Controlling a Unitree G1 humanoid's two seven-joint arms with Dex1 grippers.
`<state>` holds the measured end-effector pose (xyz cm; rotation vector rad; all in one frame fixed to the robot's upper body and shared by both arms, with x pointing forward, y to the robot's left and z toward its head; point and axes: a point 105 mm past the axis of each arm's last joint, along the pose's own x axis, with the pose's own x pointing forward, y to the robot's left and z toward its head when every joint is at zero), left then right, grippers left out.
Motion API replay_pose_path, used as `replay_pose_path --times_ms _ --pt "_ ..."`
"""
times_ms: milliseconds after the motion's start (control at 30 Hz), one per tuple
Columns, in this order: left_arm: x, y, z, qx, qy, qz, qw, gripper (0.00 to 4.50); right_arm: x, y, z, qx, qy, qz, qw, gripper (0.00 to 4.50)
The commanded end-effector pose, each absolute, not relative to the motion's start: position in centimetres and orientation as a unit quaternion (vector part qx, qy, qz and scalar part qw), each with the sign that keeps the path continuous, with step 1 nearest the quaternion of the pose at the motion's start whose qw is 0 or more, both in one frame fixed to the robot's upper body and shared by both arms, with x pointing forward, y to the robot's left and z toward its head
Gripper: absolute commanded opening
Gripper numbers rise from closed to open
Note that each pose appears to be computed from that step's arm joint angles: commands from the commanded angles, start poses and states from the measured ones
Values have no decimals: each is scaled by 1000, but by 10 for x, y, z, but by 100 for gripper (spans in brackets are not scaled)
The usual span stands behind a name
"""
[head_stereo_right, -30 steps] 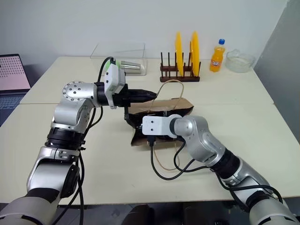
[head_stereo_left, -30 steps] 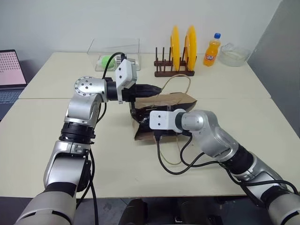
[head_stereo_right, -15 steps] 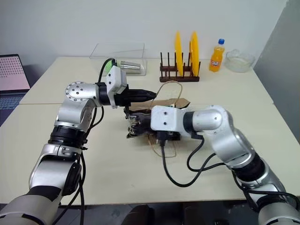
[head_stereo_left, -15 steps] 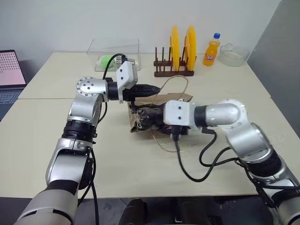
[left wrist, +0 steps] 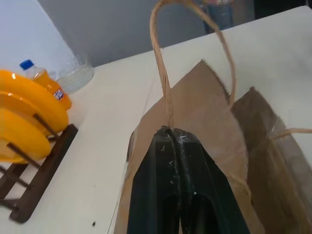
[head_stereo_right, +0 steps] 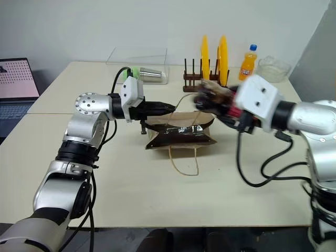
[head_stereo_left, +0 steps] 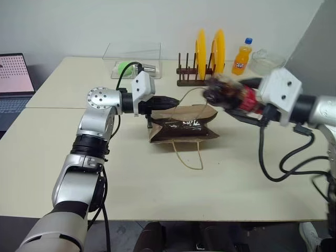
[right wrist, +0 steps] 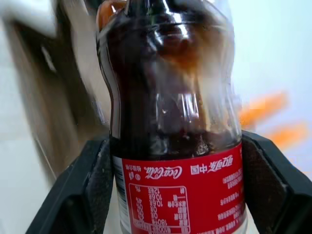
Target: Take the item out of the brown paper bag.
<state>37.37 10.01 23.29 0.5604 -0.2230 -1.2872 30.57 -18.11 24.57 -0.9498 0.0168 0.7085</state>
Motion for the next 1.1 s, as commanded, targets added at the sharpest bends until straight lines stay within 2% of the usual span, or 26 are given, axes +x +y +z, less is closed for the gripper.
replay_pose_path --times_ms 33,100,267,333,467,600,700,833,967,1100 --pt "374 100 246 268 -124 -585 755 0 313 -208 232 -490 17 288 823 318" --pt "374 100 247 269 -125 -584 756 0 316 -219 208 -507 53 291 810 318" --pt "375 99 247 269 -125 -584 756 0 328 -239 134 -475 150 319 806 318" --pt "374 99 247 268 -125 -584 756 0 329 -241 118 -463 170 330 805 318" --pt "374 100 247 267 -125 -583 757 0 329 -239 110 -437 180 342 812 318" --pt "375 101 247 261 -124 -580 761 0 329 -240 118 -434 170 340 817 446" --pt "376 102 247 257 -121 -578 765 0 323 -237 135 -436 156 346 816 446" --pt "384 105 248 235 -107 -564 784 0 304 -219 186 -410 93 355 835 446" --pt "400 110 252 201 -94 -535 815 0 273 -184 222 -333 33 391 857 446" --pt "414 109 260 194 -94 -508 834 0 252 -140 239 -254 -26 426 868 446"
